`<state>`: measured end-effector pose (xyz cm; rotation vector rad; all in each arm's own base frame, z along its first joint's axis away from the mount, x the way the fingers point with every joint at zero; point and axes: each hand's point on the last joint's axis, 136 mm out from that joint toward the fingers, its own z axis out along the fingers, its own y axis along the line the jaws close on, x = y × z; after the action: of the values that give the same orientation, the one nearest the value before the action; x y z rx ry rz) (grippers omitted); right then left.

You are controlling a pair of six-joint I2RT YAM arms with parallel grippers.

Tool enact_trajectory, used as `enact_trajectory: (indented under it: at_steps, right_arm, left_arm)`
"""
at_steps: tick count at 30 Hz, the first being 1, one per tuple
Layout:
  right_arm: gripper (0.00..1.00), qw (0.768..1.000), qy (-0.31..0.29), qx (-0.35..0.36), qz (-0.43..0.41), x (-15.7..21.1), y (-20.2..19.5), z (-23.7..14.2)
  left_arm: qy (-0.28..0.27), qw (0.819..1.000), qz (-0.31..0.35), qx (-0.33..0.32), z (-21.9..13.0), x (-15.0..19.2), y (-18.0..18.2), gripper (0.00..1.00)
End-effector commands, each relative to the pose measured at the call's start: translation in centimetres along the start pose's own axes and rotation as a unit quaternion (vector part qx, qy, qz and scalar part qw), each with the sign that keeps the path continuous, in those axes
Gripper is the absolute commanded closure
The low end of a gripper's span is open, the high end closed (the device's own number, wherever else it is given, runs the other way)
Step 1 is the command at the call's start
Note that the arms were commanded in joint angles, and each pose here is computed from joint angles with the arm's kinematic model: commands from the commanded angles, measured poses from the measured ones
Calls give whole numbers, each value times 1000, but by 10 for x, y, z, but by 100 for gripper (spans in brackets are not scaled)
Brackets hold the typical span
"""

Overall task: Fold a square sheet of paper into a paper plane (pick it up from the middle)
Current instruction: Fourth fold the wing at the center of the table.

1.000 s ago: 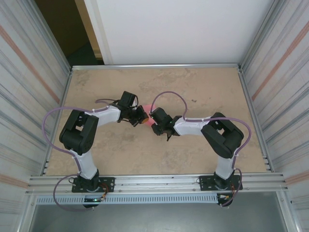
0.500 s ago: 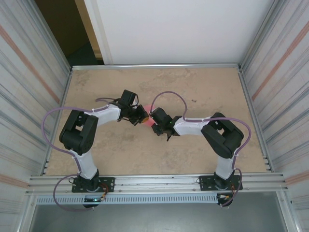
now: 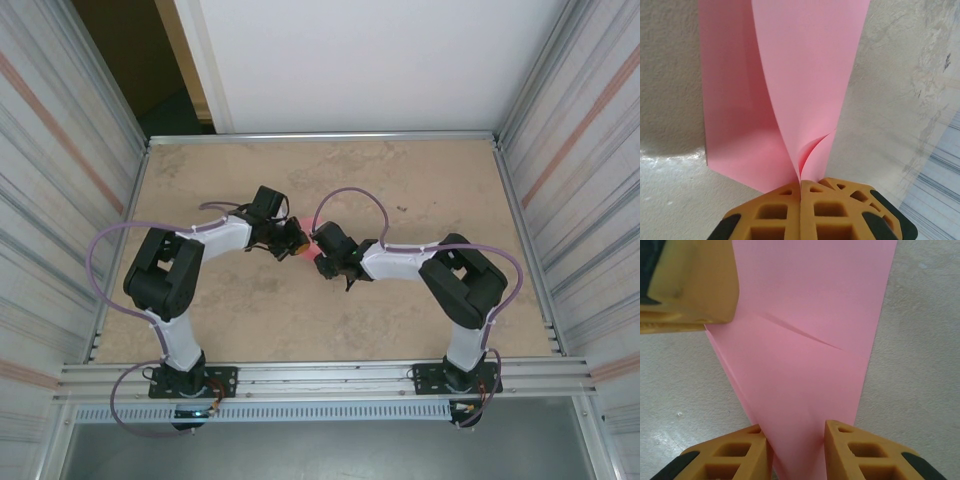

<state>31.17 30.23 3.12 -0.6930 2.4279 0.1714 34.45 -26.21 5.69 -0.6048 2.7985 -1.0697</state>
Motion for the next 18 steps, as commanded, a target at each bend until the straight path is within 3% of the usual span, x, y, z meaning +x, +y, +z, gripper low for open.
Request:
enact_trajectory:
  at_steps: [1, 13, 18]
  right_arm:
    - [69, 1000, -10, -2, 25, -9, 0, -9]
    - [77, 999, 6, 9, 44, 6, -3, -1]
    - [79, 999, 7, 0, 49, 10, -1, 2]
  left_arm:
    - [-9, 1000, 16, -1, -5, -2, -9, 94]
    - [-8, 1000, 17, -1, -5, -1, -10, 93]
    - [-11, 1000, 21, 0, -9, -1, -13, 86]
